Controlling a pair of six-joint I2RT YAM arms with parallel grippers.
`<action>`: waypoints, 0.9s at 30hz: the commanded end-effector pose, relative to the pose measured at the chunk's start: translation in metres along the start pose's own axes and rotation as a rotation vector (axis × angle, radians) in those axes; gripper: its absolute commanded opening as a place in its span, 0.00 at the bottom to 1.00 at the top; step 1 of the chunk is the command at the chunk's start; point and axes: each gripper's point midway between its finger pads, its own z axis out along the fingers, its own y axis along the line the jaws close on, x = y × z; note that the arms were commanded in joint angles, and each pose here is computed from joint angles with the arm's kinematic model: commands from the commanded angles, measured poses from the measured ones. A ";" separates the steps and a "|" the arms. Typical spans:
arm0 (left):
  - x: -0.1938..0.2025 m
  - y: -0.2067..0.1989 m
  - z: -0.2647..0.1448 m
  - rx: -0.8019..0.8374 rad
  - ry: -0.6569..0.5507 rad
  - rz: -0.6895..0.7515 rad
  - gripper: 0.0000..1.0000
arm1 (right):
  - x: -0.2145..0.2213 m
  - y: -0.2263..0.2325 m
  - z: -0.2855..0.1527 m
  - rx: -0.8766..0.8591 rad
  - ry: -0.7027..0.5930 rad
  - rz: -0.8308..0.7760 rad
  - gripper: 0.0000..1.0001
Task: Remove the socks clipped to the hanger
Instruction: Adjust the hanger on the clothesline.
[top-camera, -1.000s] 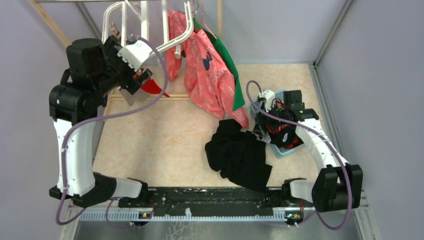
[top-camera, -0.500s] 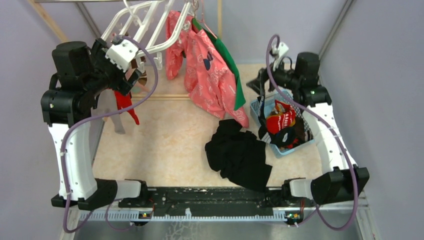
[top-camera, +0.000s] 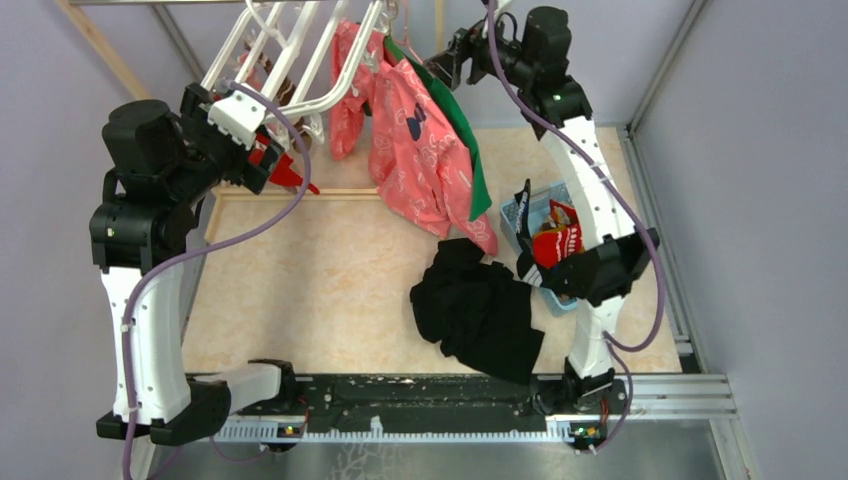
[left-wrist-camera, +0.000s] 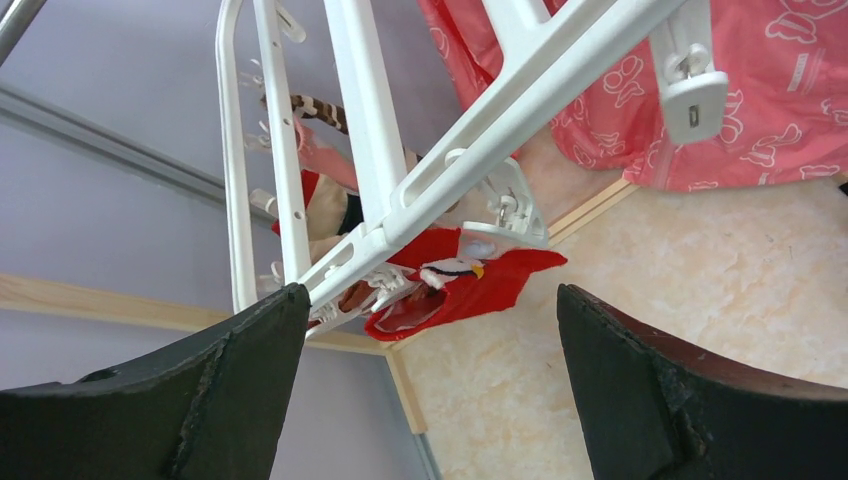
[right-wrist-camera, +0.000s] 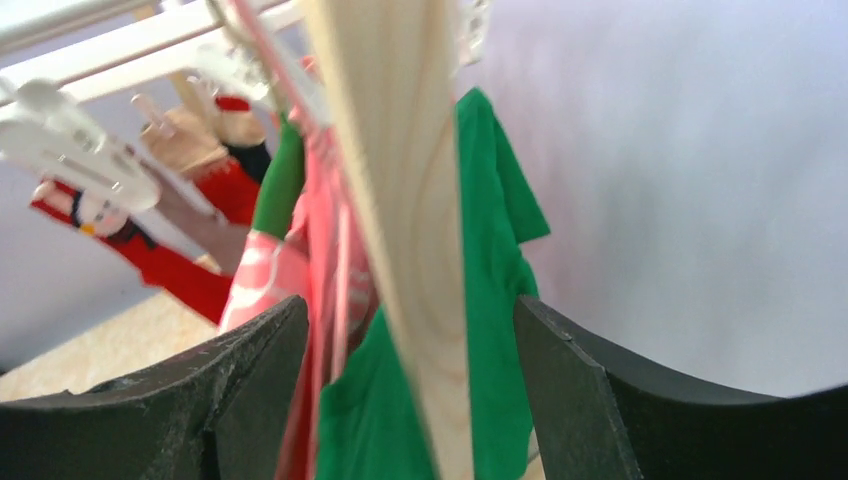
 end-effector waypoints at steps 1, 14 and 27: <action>-0.013 0.007 -0.007 -0.036 -0.054 -0.021 0.99 | -0.030 -0.008 0.016 0.027 -0.068 -0.010 0.74; 0.023 0.013 -0.006 -0.095 0.086 0.046 0.99 | -0.028 -0.034 0.018 0.140 -0.068 -0.089 0.24; 0.020 0.028 -0.012 -0.099 0.144 0.164 0.98 | -0.035 -0.097 -0.054 0.191 -0.032 -0.087 0.02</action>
